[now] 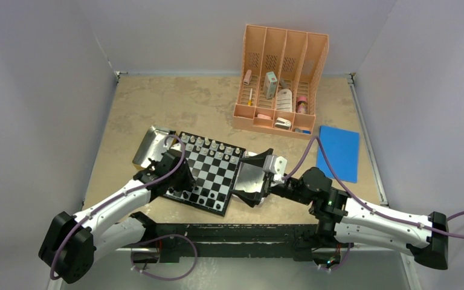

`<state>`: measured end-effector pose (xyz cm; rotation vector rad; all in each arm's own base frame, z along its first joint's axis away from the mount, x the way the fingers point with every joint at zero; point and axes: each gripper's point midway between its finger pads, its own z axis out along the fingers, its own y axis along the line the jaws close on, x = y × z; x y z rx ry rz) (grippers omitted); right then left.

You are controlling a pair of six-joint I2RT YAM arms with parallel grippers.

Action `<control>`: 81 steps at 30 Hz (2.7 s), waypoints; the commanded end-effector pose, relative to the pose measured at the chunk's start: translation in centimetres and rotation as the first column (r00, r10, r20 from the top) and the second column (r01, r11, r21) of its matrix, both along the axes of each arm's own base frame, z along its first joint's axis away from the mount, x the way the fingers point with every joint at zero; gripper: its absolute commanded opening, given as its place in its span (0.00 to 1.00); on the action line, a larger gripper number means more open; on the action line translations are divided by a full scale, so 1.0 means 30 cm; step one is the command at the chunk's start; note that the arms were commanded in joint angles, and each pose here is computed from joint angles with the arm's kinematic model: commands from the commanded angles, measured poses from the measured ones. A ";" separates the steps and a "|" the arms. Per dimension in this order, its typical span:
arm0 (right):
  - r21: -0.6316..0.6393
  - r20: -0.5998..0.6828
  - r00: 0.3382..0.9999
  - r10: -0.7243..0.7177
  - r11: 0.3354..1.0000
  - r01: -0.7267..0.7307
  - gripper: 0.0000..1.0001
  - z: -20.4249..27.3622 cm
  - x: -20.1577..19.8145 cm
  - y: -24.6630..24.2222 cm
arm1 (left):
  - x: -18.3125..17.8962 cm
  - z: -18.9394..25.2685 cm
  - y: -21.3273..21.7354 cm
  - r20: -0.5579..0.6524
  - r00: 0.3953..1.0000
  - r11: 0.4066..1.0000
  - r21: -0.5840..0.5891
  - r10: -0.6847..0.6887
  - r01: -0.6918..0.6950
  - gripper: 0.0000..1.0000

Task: Set up the chess pieces on the board
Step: Place the chess piece on the chessboard, then pick up the chess piece from the chessboard.

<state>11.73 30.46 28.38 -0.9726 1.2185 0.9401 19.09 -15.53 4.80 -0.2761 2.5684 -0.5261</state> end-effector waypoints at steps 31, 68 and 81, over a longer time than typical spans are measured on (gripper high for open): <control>0.065 0.052 0.998 0.031 0.997 -0.035 0.99 0.098 -0.016 0.013 | 0.032 0.061 -0.023 0.072 0.997 1.000 -0.008 -0.009 0.010 0.18; -0.168 -0.594 0.734 -0.329 0.943 0.287 0.68 -0.213 0.202 0.251 | 0.220 0.556 0.120 0.328 0.945 0.986 -0.164 0.022 0.034 0.70; -0.360 -0.552 0.698 -0.456 0.886 0.294 0.34 -0.452 0.234 0.407 | 0.159 0.823 0.239 0.567 0.807 0.982 -0.170 0.168 -0.084 0.65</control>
